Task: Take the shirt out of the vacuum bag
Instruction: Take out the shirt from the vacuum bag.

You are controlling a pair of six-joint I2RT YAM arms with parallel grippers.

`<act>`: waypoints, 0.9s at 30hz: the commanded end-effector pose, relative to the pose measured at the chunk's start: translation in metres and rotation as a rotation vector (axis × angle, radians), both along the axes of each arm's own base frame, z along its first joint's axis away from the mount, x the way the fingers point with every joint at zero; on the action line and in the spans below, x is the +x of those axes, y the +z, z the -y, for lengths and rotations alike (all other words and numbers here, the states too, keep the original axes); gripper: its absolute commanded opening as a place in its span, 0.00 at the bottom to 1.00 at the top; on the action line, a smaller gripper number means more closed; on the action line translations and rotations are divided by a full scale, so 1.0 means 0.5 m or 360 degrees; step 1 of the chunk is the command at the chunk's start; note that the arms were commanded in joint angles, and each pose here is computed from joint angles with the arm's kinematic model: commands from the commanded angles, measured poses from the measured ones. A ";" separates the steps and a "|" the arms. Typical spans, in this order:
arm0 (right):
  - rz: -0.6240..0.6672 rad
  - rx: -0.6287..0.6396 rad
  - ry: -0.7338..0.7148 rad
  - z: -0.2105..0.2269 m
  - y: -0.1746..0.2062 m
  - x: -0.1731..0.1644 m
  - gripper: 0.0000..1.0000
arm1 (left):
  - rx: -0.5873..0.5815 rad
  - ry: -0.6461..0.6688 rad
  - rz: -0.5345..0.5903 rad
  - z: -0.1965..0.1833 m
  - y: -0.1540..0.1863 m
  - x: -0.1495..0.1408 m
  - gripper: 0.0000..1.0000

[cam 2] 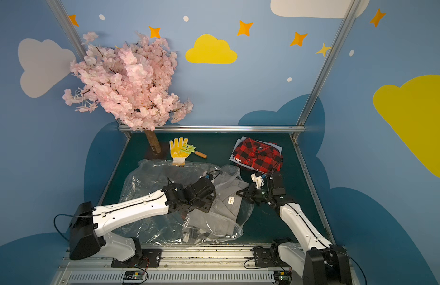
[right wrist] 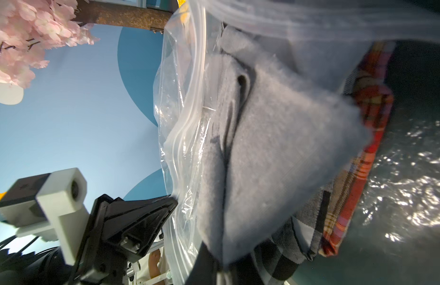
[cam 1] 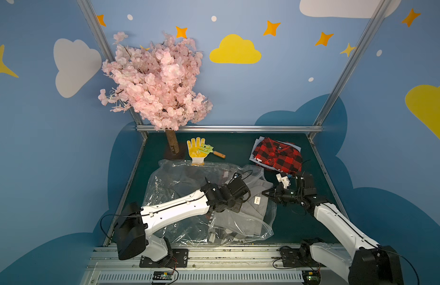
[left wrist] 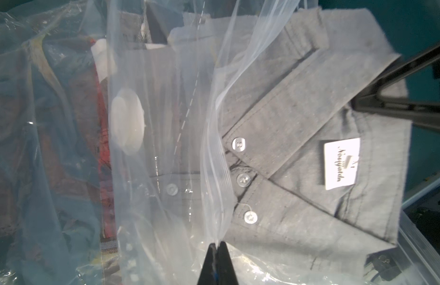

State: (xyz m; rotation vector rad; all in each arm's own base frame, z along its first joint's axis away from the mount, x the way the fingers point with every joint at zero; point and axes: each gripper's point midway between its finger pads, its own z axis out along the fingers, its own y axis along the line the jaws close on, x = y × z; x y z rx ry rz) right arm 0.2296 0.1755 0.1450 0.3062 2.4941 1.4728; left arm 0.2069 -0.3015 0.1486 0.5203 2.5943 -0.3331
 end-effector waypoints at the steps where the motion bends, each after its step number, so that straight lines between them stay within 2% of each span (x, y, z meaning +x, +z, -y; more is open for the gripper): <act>1: 0.0127 0.0012 0.0010 0.016 0.050 0.004 0.00 | 0.0031 0.0002 -0.0027 -0.008 -0.020 -0.002 0.03; 5: 0.0182 -0.0016 -0.0049 0.052 0.066 0.007 0.00 | 0.0064 0.0043 -0.0047 -0.010 -0.040 0.002 0.03; 9: 0.0152 -0.0041 -0.0113 0.100 0.062 0.006 0.00 | 0.0127 0.0070 -0.0057 -0.019 -0.055 0.005 0.03; 14: 0.0086 -0.0269 -0.0257 0.181 0.026 0.027 0.00 | 0.0188 0.0082 -0.0072 -0.032 -0.083 0.006 0.03; 19: -0.0039 -0.0424 -0.0386 0.244 -0.016 0.064 0.00 | 0.0220 0.0083 -0.0108 -0.042 -0.112 -0.002 0.03; 27: -0.0301 -0.0634 -0.0305 0.311 -0.070 0.092 0.01 | 0.0254 0.0093 -0.0126 -0.069 -0.124 -0.017 0.03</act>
